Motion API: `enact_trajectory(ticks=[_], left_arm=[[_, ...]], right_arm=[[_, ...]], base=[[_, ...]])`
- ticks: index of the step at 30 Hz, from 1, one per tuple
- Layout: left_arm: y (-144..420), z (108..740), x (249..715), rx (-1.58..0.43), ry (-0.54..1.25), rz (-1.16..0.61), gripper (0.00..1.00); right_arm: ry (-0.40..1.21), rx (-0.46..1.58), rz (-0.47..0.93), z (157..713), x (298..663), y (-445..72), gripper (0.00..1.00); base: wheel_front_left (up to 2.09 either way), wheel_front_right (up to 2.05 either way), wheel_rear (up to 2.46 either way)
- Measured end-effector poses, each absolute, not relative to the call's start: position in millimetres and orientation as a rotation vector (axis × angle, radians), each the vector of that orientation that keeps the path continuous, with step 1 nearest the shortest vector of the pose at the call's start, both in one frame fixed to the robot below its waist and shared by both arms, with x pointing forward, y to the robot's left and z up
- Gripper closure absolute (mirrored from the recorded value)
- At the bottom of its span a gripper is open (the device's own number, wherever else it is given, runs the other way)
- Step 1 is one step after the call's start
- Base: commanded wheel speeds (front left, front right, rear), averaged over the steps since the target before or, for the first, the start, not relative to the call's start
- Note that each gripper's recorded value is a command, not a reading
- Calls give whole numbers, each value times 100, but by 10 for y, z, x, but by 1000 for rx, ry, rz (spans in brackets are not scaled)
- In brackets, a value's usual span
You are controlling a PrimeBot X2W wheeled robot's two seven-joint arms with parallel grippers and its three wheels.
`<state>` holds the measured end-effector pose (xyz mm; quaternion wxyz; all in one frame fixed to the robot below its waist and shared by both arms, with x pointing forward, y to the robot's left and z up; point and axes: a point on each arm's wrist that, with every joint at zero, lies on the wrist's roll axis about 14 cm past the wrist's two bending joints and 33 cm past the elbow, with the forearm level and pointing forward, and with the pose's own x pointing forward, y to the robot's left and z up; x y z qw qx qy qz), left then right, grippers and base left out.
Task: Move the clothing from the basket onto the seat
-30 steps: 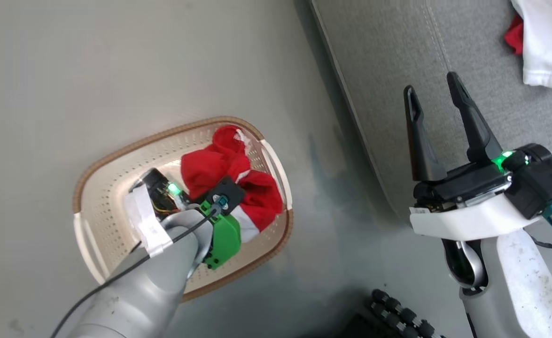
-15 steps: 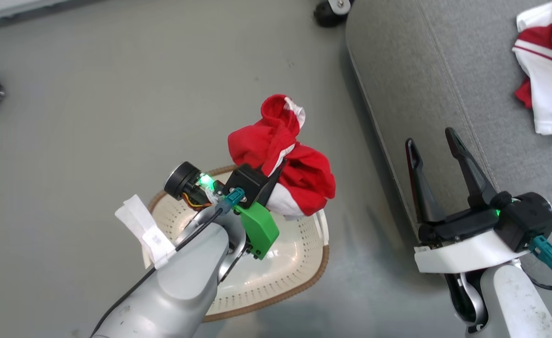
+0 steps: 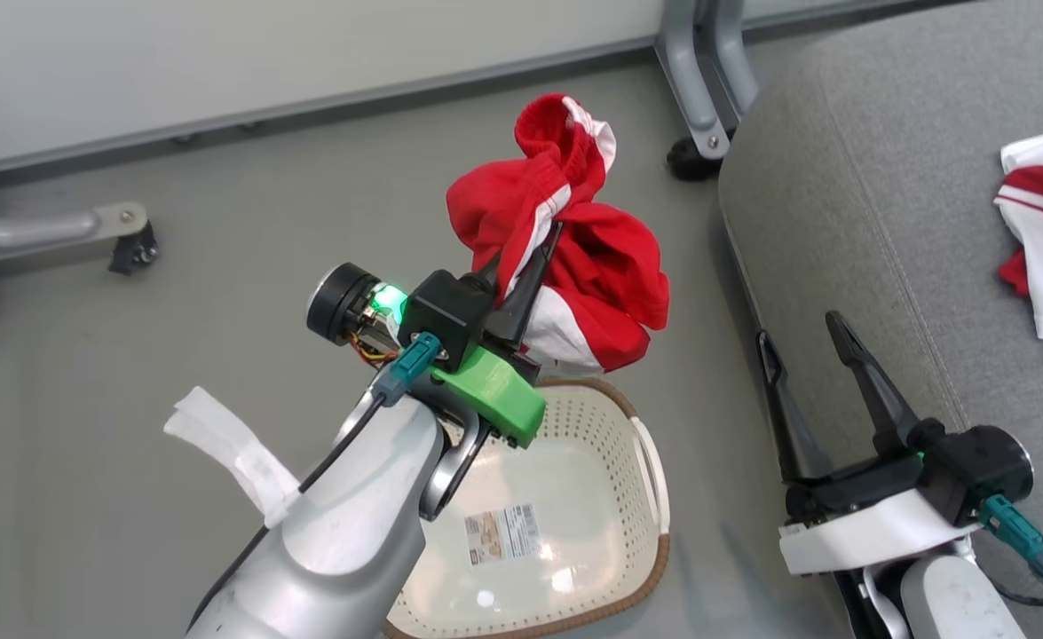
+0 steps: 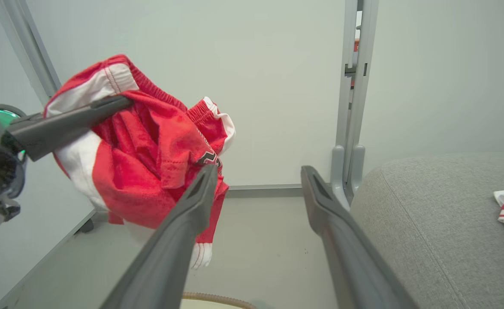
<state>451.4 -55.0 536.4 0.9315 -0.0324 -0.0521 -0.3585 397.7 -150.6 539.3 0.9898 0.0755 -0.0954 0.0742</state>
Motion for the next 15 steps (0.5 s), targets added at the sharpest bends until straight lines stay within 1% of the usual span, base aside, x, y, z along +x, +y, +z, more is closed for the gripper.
enact_trajectory(ticks=[7,15], left_arm=[[-427,5856,4350,-58,-241,-701,100],[-339,6095,4224,-54,-307,-682,100]], right_arm=[[-219,161,179,5511,3810,-1406,0],[-273,168,232,5701,3738,-1243,0]], base=[[0,0,0],[0,0,0]])
